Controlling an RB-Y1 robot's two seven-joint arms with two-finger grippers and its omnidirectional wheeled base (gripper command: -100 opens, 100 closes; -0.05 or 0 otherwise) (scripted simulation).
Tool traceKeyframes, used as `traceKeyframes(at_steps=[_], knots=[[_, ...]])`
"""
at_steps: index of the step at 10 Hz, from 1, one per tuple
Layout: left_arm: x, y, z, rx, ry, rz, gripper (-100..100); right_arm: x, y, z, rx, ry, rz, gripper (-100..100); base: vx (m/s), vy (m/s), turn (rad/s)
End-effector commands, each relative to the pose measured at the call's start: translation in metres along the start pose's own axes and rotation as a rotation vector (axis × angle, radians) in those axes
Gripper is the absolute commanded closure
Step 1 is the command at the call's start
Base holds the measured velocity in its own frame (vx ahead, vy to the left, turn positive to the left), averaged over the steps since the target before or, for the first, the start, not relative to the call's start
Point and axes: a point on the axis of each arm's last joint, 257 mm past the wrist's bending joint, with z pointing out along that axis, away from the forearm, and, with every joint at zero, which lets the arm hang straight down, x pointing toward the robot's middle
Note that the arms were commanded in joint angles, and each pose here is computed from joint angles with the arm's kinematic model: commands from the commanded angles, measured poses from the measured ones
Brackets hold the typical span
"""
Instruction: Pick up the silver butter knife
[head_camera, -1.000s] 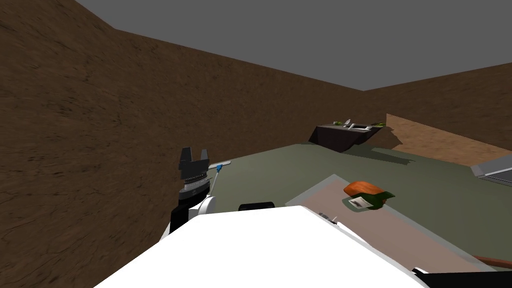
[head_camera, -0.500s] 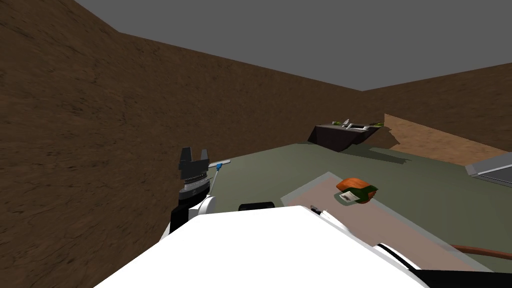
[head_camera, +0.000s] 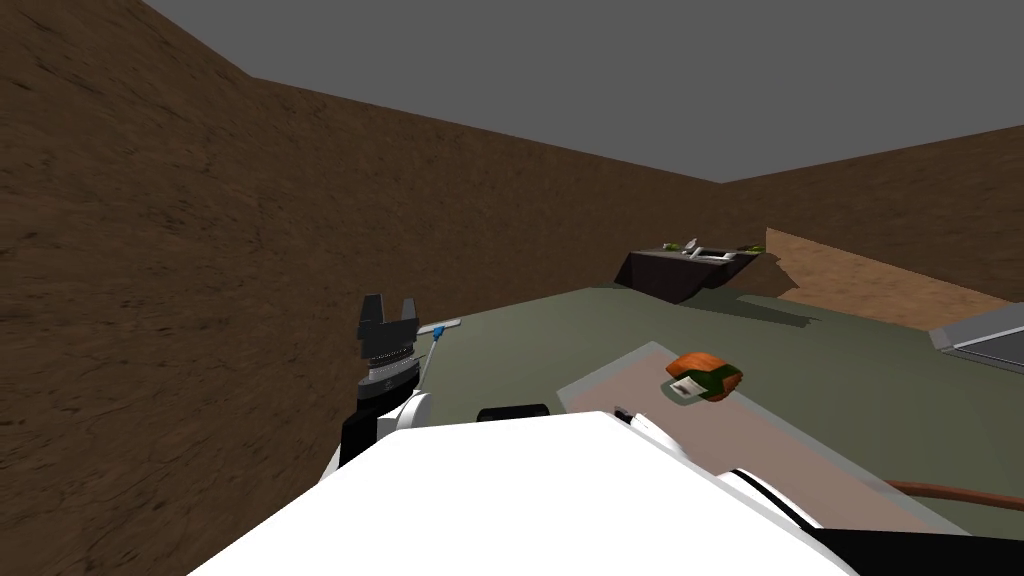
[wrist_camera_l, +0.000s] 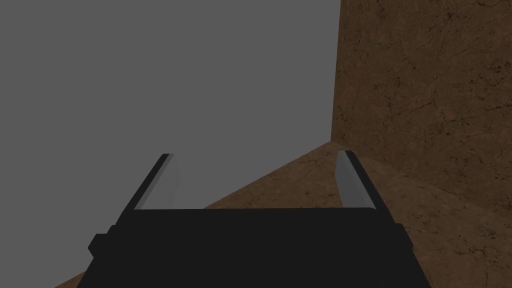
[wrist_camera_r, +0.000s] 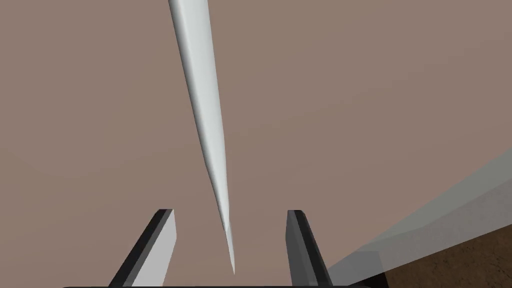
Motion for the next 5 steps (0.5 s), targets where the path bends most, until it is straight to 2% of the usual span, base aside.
traceKeyframes(at_steps=[1,4,5], knots=[[0.0000,0.0000,0.0000,0.000,0.000,0.000,0,0.0000,0.0000,0.0000,0.000,0.000,0.000,100,0.000,0.000,0.000],[0.0000,0.0000,0.0000,0.000,0.000,0.000,0,-0.0005,-0.0067,0.0003,0.014,-0.002,-0.004,100,-0.001,0.000,-0.003],[0.0000,0.0000,0.0000,0.000,0.000,0.000,0,-0.0005,-0.0063,0.0003,0.013,-0.002,-0.004,0,0.000,0.000,0.000]])
